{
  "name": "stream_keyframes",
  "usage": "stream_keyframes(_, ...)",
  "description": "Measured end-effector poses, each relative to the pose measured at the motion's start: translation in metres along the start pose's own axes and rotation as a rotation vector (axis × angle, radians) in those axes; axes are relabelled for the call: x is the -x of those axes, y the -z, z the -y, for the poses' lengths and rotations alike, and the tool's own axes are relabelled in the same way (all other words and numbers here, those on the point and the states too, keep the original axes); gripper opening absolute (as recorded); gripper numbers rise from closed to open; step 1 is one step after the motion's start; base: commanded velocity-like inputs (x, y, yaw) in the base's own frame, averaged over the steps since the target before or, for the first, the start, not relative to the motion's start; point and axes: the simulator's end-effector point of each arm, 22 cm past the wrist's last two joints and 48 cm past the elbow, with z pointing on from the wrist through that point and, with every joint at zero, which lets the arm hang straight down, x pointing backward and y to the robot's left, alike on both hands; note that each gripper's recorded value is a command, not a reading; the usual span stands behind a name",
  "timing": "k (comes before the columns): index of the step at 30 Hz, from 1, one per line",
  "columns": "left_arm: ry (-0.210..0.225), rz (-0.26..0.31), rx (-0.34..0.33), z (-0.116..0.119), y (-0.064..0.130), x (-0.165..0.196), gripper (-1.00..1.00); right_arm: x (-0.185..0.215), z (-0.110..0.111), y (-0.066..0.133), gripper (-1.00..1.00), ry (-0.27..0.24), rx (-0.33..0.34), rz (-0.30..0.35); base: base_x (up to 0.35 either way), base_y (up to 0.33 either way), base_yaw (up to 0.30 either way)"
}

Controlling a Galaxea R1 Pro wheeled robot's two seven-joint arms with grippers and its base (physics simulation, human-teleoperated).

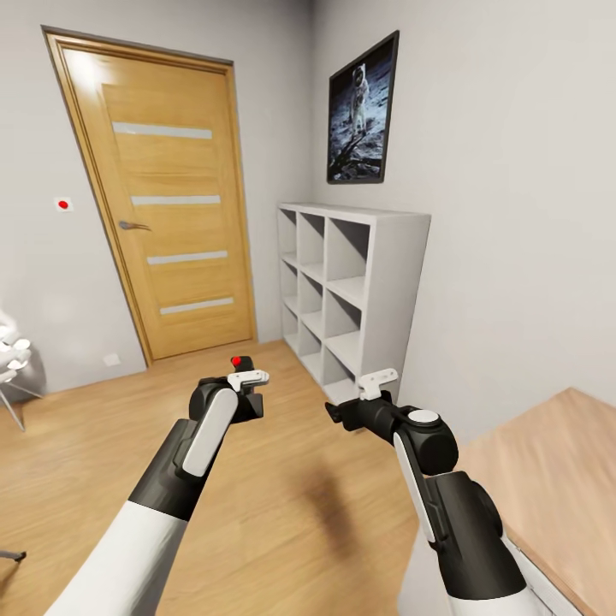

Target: Attach the digital camera to the camera tripod in the bedroom.

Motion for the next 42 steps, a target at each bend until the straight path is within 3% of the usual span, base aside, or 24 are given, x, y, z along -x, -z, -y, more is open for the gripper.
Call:
stream_keyframes(10,0.011,0.000,0.001,-0.0029,-0.0002,0.0009,-1.00,0.0002,0.0003,-0.0002,1.00,0.001,0.000,0.001,0.034,-0.012,0.023)
stream_keyframes(27,0.022,-0.001,0.000,-0.0048,-0.0003,0.0015,-1.00,0.0007,0.0002,-0.0001,1.00,0.002,0.000,0.004,0.012,-0.009,0.175)
stream_keyframes(42,0.018,0.000,0.005,-0.0058,0.0000,-0.0005,-1.00,0.0009,0.0004,0.0002,1.00,0.002,-0.001,0.004,0.240,-0.026,0.016)
